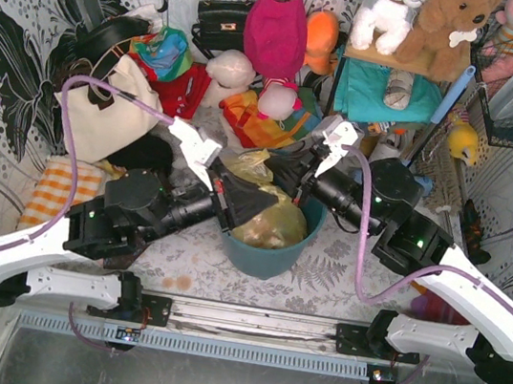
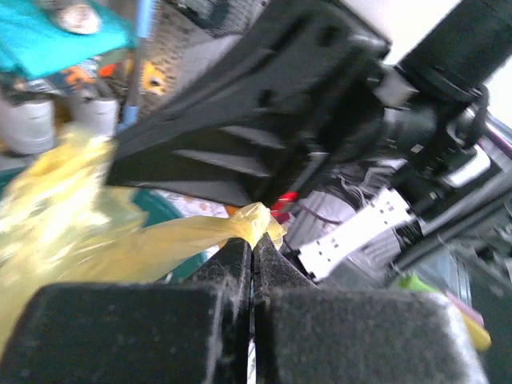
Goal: Tie the trash bag
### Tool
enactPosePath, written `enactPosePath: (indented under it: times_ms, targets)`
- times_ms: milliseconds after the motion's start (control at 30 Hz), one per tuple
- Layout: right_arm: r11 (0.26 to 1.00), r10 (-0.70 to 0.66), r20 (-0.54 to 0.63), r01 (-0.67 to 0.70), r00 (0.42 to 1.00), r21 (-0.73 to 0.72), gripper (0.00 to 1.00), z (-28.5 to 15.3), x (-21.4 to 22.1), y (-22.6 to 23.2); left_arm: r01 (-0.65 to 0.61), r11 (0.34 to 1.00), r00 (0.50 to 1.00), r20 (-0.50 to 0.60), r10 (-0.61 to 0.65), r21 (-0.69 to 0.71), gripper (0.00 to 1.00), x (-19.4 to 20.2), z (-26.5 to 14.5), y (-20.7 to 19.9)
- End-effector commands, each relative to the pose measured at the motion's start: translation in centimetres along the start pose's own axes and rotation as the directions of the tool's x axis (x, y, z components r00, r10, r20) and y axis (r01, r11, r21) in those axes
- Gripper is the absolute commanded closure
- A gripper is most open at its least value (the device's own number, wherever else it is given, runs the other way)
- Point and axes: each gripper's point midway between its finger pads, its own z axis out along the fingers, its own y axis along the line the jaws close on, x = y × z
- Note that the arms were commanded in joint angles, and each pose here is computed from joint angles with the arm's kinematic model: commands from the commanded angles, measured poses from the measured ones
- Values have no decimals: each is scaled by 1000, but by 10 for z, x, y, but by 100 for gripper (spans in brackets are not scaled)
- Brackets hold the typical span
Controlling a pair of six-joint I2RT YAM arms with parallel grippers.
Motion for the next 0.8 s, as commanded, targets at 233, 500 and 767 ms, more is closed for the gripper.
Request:
enactPosePath:
  times_ms: [233, 500, 767]
  targets:
    - [1000, -4, 195, 4, 981, 0, 95, 19, -57, 0, -141, 964, 983, 151, 109, 227, 89, -52, -9, -51]
    - [1000, -4, 177, 4, 984, -1, 100, 21, -63, 0, -201, 965, 976, 116, 183, 166, 100, -48, 0, -42]
    - [999, 47, 164, -45, 985, -13, 98, 10, -56, 3, -200, 978, 975, 114, 192, 67, 71, -45, -6, -19]
